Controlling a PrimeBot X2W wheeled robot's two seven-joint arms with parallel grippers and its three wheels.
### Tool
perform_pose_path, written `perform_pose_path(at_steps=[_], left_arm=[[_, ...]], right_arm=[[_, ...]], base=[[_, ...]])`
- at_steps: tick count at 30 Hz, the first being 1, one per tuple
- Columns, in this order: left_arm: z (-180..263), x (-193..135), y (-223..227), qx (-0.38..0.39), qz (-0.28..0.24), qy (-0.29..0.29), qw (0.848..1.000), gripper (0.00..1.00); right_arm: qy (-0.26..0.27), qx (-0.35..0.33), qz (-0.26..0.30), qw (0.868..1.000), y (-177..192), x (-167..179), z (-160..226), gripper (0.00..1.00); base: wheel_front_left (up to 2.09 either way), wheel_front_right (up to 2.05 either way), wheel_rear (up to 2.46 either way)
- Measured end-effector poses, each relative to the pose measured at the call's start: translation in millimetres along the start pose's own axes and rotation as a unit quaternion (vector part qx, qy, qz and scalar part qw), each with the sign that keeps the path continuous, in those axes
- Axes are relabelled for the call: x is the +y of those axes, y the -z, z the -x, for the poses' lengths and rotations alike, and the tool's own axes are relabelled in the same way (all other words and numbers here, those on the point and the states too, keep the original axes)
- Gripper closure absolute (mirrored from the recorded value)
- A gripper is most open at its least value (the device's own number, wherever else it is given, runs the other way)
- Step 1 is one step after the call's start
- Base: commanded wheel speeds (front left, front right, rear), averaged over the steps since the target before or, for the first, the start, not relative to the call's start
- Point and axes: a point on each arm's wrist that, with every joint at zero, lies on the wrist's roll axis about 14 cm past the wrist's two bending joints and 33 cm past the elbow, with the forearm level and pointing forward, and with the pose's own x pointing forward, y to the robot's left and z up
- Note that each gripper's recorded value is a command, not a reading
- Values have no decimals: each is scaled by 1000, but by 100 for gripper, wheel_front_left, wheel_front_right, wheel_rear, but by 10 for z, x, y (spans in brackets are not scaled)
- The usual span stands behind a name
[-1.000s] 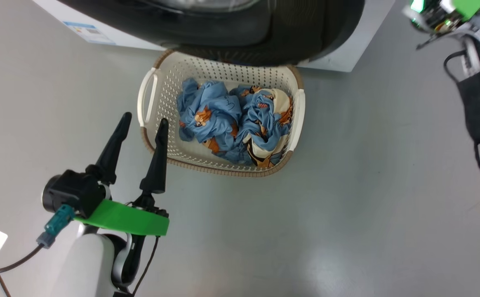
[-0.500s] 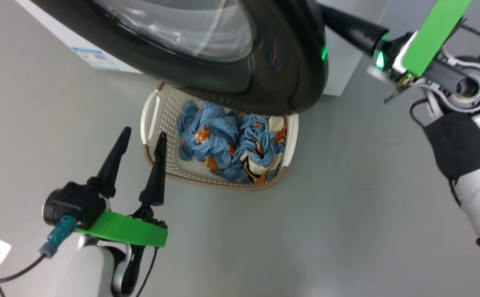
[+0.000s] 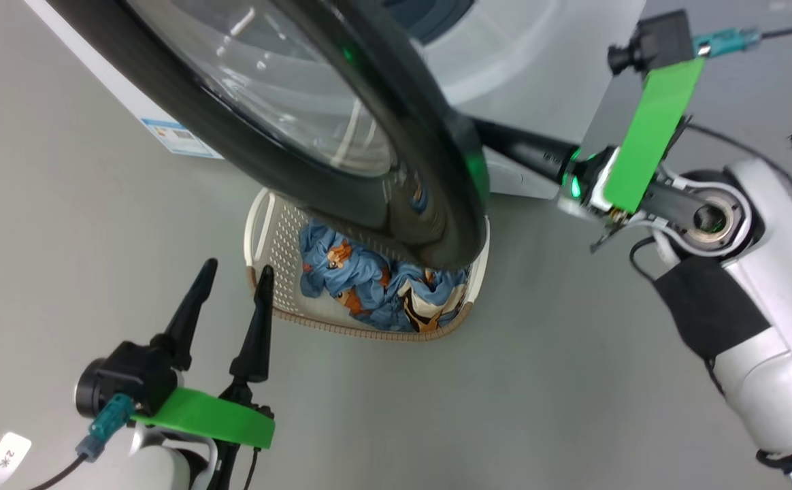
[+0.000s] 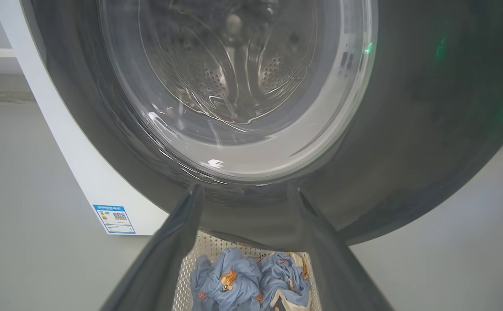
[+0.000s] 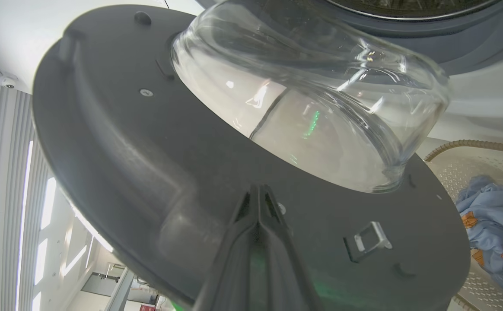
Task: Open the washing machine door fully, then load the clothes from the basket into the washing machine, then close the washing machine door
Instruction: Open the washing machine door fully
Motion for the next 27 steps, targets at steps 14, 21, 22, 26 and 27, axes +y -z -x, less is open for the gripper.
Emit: perform_pose_path(at_steps=[14, 21, 22, 26, 27], left_arm=[[261, 83, -141, -14, -3, -18, 1000, 0], [364, 130, -228, -24, -5, -27, 999, 0], [382, 137, -234, -25, -5, -28, 999, 0], [460, 158, -229, -24, -4, -34, 999, 0], [469, 161, -234, -24, -4, -35, 999, 0]], right_arm=[[-26, 66, -2, 997, 612, 320, -77, 100], [-43, 94, 2, 995, 838, 481, -129, 100], [-45, 100, 4, 994, 865, 513, -140, 100], [-57, 108, 9, 992, 937, 623, -178, 100], [-58, 109, 8, 992, 960, 631, -180, 100]], base=[[0, 0, 0], [0, 0, 0], [0, 0, 0], [0, 0, 0], [0, 0, 0]])
